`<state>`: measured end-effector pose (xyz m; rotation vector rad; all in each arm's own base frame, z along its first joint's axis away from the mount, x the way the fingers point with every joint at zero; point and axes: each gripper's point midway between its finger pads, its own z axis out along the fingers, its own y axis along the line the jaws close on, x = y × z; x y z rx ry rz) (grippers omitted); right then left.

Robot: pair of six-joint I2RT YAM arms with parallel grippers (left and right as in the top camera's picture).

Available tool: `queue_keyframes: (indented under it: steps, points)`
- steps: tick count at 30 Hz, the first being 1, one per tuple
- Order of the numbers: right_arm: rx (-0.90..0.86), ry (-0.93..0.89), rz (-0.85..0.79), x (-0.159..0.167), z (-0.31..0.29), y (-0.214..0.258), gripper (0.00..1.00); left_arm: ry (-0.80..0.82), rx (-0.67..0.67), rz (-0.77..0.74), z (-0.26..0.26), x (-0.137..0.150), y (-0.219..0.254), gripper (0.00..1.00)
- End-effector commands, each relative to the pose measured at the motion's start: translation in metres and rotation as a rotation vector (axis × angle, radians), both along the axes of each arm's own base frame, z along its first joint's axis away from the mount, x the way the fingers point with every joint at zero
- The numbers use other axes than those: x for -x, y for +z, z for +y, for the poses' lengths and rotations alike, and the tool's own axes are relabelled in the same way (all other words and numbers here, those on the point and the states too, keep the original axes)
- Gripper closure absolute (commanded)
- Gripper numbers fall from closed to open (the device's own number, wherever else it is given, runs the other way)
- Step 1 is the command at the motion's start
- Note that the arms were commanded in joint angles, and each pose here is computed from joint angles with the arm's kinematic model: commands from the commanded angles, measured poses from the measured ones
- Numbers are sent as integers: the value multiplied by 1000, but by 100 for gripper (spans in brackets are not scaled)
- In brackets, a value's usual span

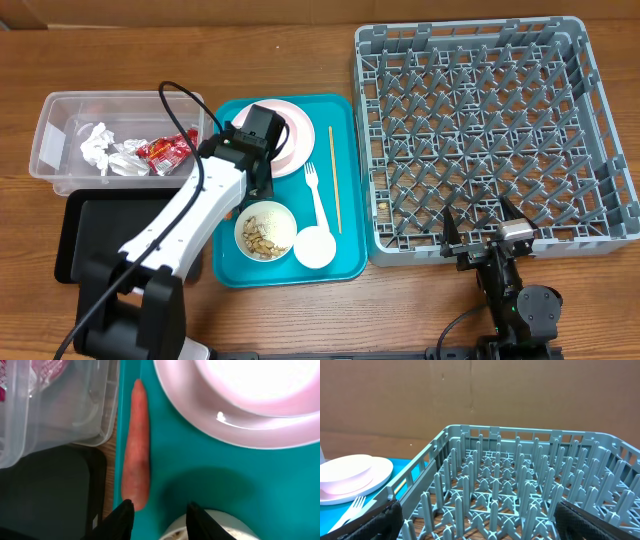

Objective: Sort waste into correct bins and load items into the dishwasher
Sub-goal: 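Move the left gripper over the orange carrot beside the plate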

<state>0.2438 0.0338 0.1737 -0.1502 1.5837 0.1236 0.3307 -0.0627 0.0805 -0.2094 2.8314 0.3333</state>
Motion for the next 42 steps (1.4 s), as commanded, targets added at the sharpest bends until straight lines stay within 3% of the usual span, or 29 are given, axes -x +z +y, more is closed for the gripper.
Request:
queue_keyframes:
  steps: [1, 15, 20, 23, 26, 42]
  points:
    - [7, 5, -4, 0, 1, -2, 0, 80, -22, 19, 20, -1, -9, 64]
    - [7, 5, -4, 0, 1, -2, 0, 227, 57, -6, 29, -6, -14, 65]
    - [7, 5, -4, 0, 1, -2, 0, 247, 60, -14, 29, -7, -14, 71]
    - [7, 5, -4, 0, 1, -2, 0, 247, 56, -17, 30, -7, -16, 68]
    - [6, 5, -4, 0, 1, -2, 0, 235, 55, -19, 30, -6, -23, 56]
    - [7, 5, -4, 0, 1, -2, 0, 228, 42, -43, 33, -9, -36, 57]
